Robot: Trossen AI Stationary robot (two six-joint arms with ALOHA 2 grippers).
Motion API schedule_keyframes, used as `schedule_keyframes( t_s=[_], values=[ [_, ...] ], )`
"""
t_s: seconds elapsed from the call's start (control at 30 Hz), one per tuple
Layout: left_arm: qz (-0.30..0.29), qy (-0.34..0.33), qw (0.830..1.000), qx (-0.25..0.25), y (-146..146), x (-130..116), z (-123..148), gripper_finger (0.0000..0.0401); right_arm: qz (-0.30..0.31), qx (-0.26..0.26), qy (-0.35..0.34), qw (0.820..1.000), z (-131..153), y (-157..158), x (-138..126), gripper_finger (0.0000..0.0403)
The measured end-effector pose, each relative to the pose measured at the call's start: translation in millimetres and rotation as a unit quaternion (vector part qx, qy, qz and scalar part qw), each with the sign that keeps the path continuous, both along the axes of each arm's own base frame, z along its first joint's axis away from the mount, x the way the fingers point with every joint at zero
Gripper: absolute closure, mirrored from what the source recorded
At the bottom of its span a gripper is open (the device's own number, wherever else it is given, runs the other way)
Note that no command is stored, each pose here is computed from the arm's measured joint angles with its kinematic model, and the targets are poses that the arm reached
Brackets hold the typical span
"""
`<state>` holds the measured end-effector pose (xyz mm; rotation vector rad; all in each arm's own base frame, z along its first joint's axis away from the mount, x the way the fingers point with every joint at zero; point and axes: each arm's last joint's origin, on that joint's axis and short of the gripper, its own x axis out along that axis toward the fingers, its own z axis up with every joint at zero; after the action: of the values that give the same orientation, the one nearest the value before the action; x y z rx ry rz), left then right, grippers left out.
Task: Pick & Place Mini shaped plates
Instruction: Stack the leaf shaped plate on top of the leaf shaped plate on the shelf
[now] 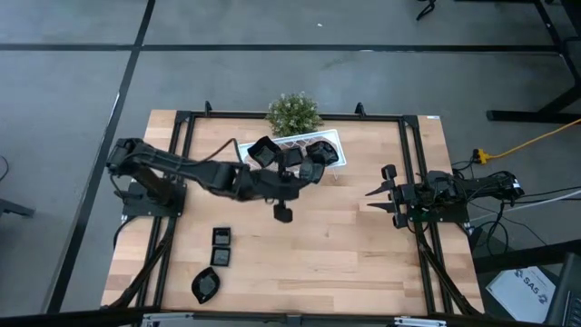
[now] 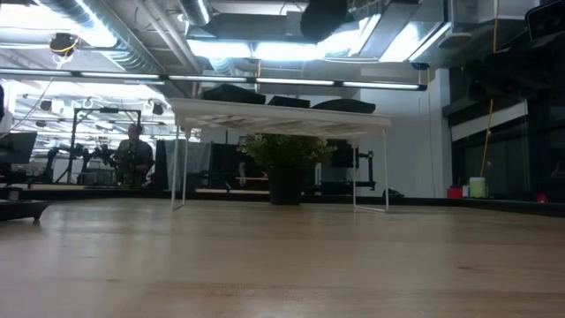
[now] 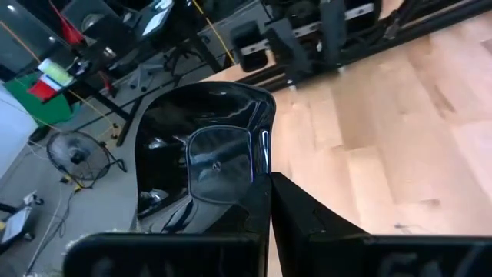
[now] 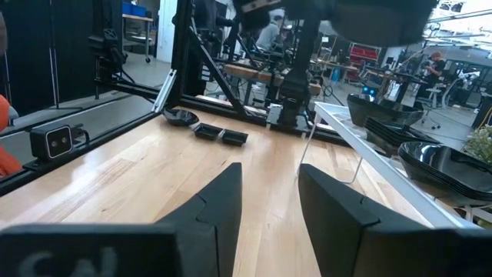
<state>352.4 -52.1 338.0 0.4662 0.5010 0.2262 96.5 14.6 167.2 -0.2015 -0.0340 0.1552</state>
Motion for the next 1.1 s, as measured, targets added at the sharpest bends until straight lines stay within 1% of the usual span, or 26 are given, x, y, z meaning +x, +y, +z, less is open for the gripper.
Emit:
schedule_keyframes(
  t_s=[0.23,0.43,0.6,0.8,1.0,1.07,1.1],
  values=[
    [0.025,-0.001,1.0,0.001,27,4,1,0.0399,0.0,0.0,0.0,1.0,0,0,0,0.0273],
    [0.026,0.004,1.0,0.0,40,5,0,0.0399,0.0,0.0,0.0,1.0,0,0,0,0.0273],
    [0.009,0.008,1.0,-0.002,48,9,-3,0.0399,0.0,0.0,0.0,1.0,0,0,0,0.0273],
    [-0.029,0.008,1.0,0.001,57,17,-8,0.0399,0.0,0.0,0.0,1.0,0,0,0,0.0273],
    [-0.037,0.039,0.998,0.034,72,27,-24,0.0399,0.0,0.0,0.0,1.0,0,0,0,0.0273],
    [-0.027,0.045,0.998,0.03,78,31,-30,0.0399,0.0,0.0,0.0,1.0,0,0,0,0.0273],
    [-0.019,0.044,0.999,0.019,80,33,-33,0.0399,0.0,0.0,0.0,1.0,0,0,0,0.0273]
  ],
)
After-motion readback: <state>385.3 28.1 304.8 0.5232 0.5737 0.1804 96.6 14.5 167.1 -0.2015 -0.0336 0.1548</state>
